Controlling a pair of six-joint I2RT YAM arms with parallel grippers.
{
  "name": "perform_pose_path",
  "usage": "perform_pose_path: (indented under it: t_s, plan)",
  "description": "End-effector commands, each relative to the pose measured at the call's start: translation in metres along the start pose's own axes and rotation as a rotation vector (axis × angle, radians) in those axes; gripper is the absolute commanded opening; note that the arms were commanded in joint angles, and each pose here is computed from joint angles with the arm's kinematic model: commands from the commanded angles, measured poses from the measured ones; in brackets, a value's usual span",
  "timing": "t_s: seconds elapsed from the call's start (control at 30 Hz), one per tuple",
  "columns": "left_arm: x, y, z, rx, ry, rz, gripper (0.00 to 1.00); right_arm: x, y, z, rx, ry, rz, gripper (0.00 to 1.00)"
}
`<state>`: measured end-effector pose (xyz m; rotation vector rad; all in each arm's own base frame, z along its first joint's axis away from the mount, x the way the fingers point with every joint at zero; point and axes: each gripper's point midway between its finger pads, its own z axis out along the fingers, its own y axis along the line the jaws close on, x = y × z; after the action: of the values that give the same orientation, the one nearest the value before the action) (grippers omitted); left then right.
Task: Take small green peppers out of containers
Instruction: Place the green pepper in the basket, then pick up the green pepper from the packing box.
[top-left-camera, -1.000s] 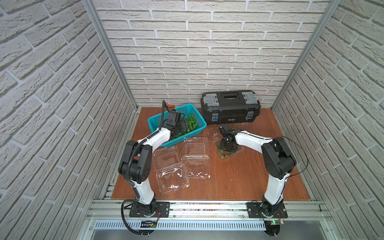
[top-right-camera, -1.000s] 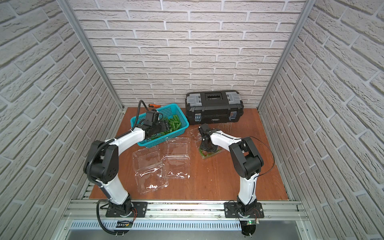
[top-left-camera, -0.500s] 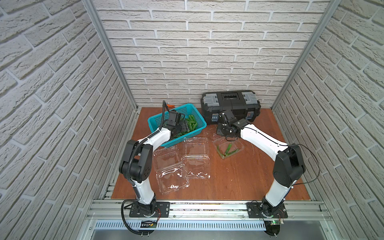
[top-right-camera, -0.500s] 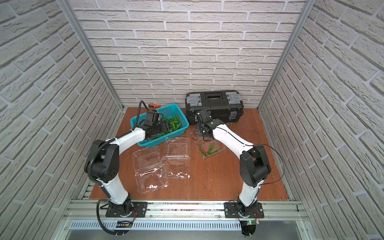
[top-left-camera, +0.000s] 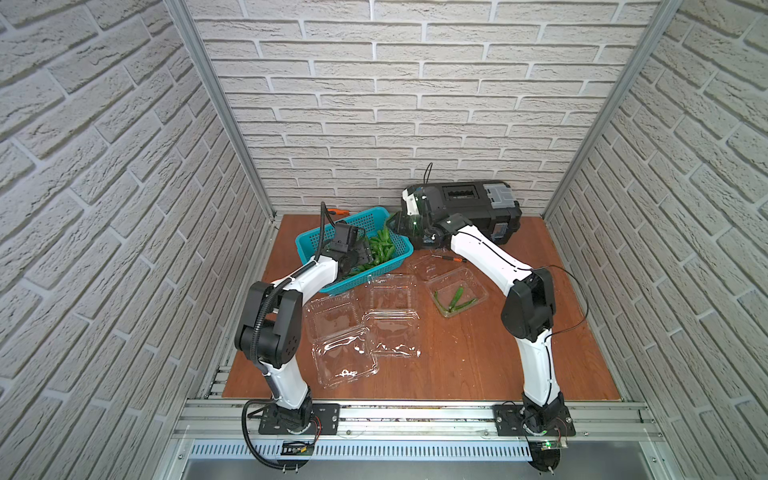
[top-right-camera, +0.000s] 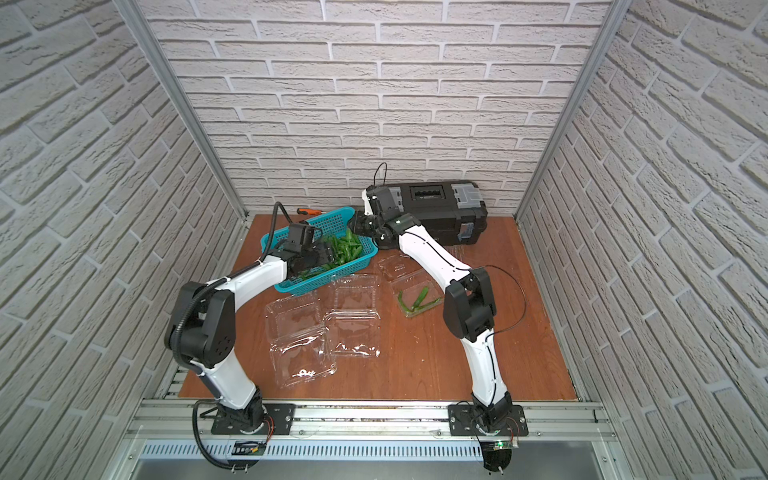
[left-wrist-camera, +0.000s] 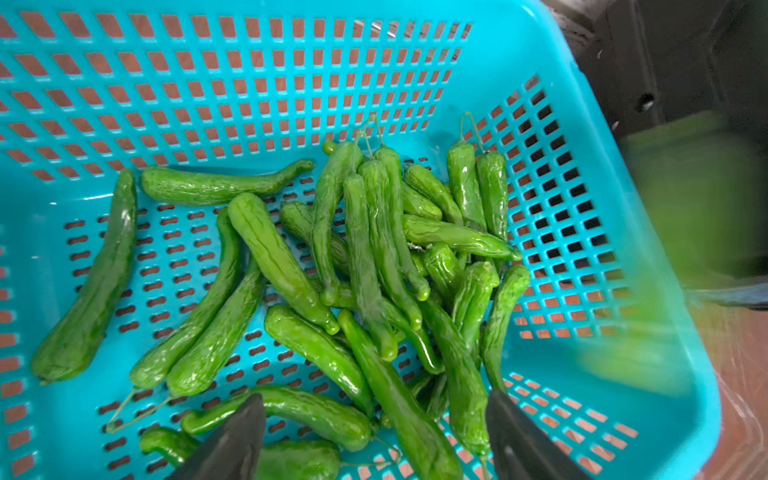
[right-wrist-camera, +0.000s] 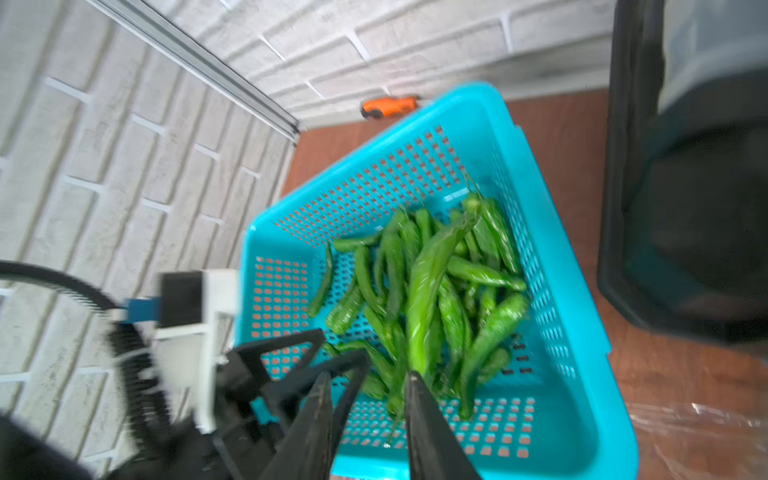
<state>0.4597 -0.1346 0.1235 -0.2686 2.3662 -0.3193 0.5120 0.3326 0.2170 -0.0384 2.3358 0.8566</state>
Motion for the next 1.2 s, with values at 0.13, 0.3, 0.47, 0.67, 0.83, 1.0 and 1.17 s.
perform_pose_path:
  t_s: [0.13, 0.3, 0.47, 0.67, 0.83, 1.0, 1.17]
  plan:
    - [-0.013, 0.005, -0.006, -0.015, -0.051, -0.019, 0.89, 0.011, -0.023, -0.062, 0.171, -0.041, -0.075, 0.30]
    - [-0.008, 0.000, 0.004, 0.003, -0.040, -0.034, 0.89, 0.069, -0.129, -0.119, 0.637, 0.005, 0.087, 0.31]
    - [-0.006, -0.005, 0.010, 0.011, -0.032, -0.033, 0.89, 0.130, -0.184, -0.131, 0.739, 0.112, 0.274, 0.33]
    - [-0.008, -0.006, 0.009, 0.014, -0.031, -0.025, 0.89, 0.162, -0.211, -0.117, 0.769, 0.215, 0.358, 0.33]
    - [-0.007, -0.005, 0.006, 0.014, -0.029, -0.016, 0.89, 0.178, -0.231, -0.099, 0.788, 0.271, 0.413, 0.34]
    - [-0.008, -0.006, 0.005, 0.022, -0.029, -0.011, 0.90, 0.180, -0.234, -0.087, 0.776, 0.282, 0.417, 0.31]
    - [-0.010, -0.009, 0.005, 0.031, -0.031, -0.011, 0.90, 0.184, -0.237, -0.085, 0.786, 0.306, 0.405, 0.21]
